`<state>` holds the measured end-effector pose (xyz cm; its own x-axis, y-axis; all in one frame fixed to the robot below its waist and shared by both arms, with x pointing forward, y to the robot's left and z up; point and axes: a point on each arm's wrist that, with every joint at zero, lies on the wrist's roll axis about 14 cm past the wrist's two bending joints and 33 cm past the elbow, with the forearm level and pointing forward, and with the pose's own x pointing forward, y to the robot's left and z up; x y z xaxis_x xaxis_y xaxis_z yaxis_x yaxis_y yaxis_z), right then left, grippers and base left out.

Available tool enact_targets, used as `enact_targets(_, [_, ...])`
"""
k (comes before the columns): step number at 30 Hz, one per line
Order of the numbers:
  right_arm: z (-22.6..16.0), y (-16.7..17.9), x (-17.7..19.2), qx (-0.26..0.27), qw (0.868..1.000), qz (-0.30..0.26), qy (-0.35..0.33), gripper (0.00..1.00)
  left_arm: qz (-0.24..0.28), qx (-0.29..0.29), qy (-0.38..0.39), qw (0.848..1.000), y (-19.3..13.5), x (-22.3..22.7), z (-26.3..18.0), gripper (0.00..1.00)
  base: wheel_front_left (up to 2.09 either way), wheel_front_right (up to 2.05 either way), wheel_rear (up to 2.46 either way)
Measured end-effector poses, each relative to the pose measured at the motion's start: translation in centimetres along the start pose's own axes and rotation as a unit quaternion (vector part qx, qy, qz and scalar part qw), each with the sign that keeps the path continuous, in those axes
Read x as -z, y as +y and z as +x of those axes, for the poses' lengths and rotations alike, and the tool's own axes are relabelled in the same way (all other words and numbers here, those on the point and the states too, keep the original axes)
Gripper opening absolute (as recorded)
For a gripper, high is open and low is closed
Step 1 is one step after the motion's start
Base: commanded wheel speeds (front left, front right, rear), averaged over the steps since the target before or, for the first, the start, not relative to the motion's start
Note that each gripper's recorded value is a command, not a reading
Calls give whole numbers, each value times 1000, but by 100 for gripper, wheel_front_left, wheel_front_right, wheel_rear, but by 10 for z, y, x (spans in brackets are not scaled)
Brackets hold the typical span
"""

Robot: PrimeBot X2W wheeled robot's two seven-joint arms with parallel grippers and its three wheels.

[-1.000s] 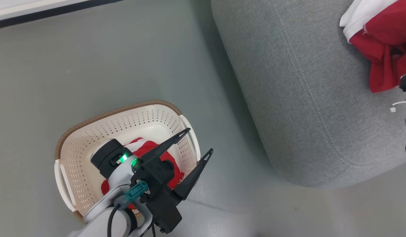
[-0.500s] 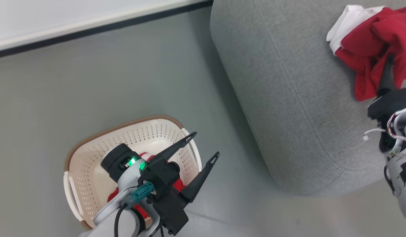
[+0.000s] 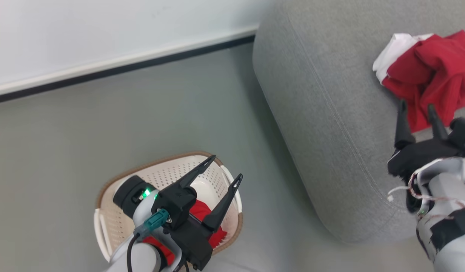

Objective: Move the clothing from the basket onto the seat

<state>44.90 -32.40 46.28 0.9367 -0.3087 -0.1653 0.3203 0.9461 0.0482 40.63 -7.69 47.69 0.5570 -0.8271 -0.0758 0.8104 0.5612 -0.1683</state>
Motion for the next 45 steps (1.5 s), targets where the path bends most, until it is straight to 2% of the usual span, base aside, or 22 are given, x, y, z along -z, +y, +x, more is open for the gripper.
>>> enact_targets(8, [-18,46,-7,-68,997,-1,-27,100,-8,-69,-13,997,16,-8,-22,100,0,0,0])
enact_targets(17, [-39,99,-20,-142,988,4,-60,100,-12,-154,-23,988,39,-12,-58,100,0,0,0])
enact_targets(26, [-71,148,-31,-212,973,16,-86,100,-20,-249,-38,967,61,-15,-109,100,0,0,0])
enact_targets(38, [-113,176,-33,-261,960,26,-96,100,-23,-352,-74,933,77,-24,-176,100,0,0,0])
enact_targets(45, [-122,176,-30,-262,960,29,-89,100,-18,-389,-80,918,90,-25,-201,100,0,0,0])
